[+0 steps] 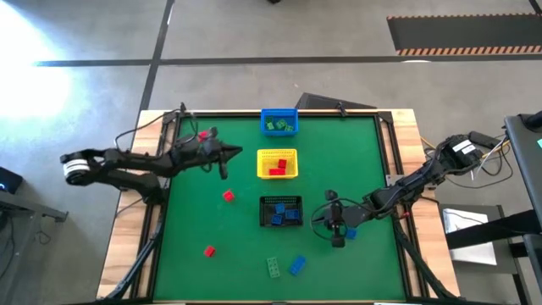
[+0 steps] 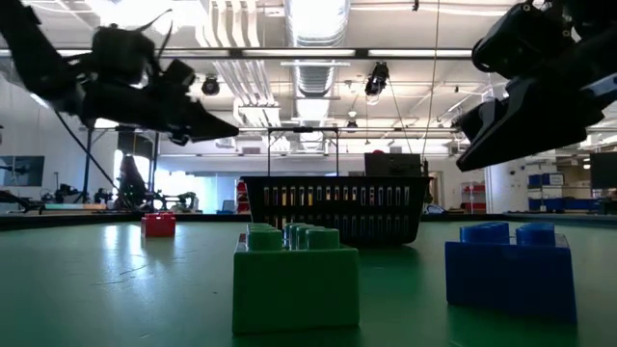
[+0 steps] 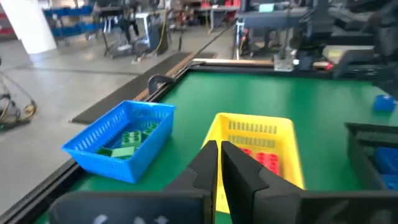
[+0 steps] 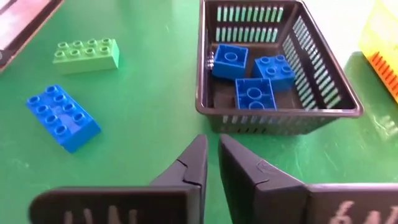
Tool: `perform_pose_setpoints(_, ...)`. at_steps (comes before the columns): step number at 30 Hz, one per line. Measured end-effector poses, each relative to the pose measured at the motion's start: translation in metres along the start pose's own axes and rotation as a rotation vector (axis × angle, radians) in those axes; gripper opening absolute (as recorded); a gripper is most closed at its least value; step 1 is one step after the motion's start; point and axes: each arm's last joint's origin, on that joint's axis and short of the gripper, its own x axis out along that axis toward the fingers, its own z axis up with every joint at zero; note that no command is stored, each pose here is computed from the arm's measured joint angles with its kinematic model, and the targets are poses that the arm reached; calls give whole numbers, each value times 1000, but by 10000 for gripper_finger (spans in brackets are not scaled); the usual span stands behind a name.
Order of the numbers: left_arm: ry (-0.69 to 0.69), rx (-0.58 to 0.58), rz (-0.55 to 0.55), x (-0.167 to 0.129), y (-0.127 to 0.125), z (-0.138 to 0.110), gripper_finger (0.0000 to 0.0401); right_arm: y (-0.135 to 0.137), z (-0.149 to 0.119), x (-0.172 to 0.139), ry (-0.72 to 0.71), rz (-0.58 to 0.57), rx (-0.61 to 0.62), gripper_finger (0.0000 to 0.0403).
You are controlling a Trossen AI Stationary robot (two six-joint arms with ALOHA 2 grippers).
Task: Sort & place blocks by color
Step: Put the blue game piece into the black bin
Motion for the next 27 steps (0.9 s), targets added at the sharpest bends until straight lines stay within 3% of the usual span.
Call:
perform_pose_setpoints(6, -97, 14, 2, -22, -5, -11, 4, 3, 8, 1, 19, 23, -6, 85)
perform_pose_setpoints(16, -101, 22, -52, -35, -10, -21, 4, 14, 21, 1, 113, 45, 11, 201)
perform_pose_setpoints(27, -132, 24, -68, -45, -12, -21, 4, 30, 14, -6, 163, 80, 24, 308)
